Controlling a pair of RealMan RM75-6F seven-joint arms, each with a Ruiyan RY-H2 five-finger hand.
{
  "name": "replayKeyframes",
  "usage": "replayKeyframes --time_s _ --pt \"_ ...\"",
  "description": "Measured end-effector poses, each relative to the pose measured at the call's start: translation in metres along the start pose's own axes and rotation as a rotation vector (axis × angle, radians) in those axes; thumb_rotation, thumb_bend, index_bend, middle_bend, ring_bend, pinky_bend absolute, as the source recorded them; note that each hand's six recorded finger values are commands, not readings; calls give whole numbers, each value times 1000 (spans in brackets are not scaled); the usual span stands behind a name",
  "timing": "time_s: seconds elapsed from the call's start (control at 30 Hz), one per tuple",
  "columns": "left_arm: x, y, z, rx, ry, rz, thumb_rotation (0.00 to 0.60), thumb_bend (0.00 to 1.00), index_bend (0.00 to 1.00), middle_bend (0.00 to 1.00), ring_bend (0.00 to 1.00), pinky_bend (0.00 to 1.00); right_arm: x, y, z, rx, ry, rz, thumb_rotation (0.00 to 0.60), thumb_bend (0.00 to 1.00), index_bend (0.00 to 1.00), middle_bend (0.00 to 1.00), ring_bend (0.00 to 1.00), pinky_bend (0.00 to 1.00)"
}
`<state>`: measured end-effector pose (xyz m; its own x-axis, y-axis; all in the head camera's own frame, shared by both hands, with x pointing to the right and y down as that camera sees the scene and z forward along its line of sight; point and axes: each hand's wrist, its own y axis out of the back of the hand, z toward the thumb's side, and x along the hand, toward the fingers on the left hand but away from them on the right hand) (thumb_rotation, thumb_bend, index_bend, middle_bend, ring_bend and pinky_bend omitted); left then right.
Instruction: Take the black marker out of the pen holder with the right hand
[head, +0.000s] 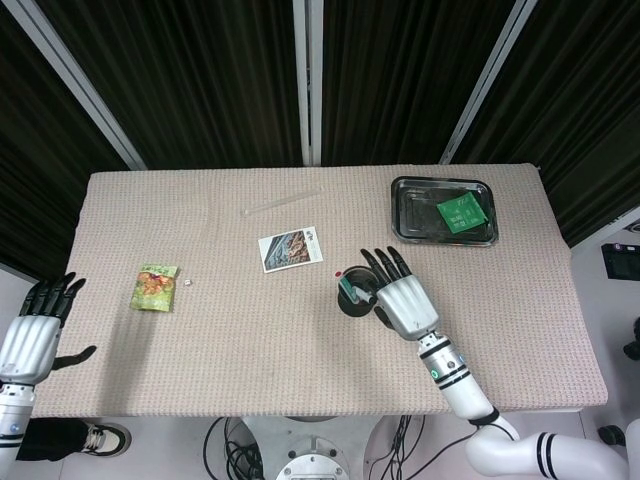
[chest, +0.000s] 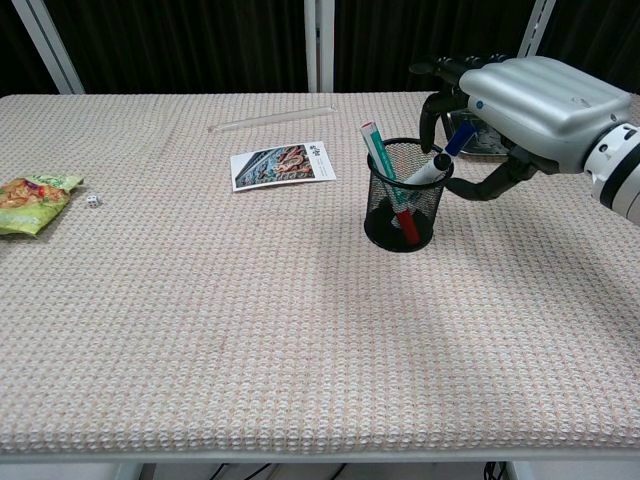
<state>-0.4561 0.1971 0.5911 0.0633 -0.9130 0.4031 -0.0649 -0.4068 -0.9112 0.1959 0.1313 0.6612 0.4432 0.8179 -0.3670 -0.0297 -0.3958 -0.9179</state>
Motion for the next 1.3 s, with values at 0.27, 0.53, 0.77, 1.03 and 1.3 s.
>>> replayKeyframes --time_s 0.27,0.53,0.77,1.03,1.3 --pt "1 2 -2 4 1 2 600 96 70 0 0 2 -3 -2 1 12 -2 -5 600 247 481 0 0 0" --pt "2 1 -3 2 2 -2 600 96 71 0 0 2 -5 -4 2 16 -9 -8 600 273 522 0 0 0" --pt "1 1 -5 0 8 -2 600 96 71 0 0 2 -7 -5 2 22 -11 -14 600 284 581 0 0 0" --pt "1 1 -5 0 7 -1 600 96 71 0 0 2 -4 9 3 5 -6 -65 600 295 630 0 0 0" --pt "0 0 -4 0 0 -3 600 96 72 0 0 2 20 53 -14 -64 -28 -165 600 295 657 0 0 0"
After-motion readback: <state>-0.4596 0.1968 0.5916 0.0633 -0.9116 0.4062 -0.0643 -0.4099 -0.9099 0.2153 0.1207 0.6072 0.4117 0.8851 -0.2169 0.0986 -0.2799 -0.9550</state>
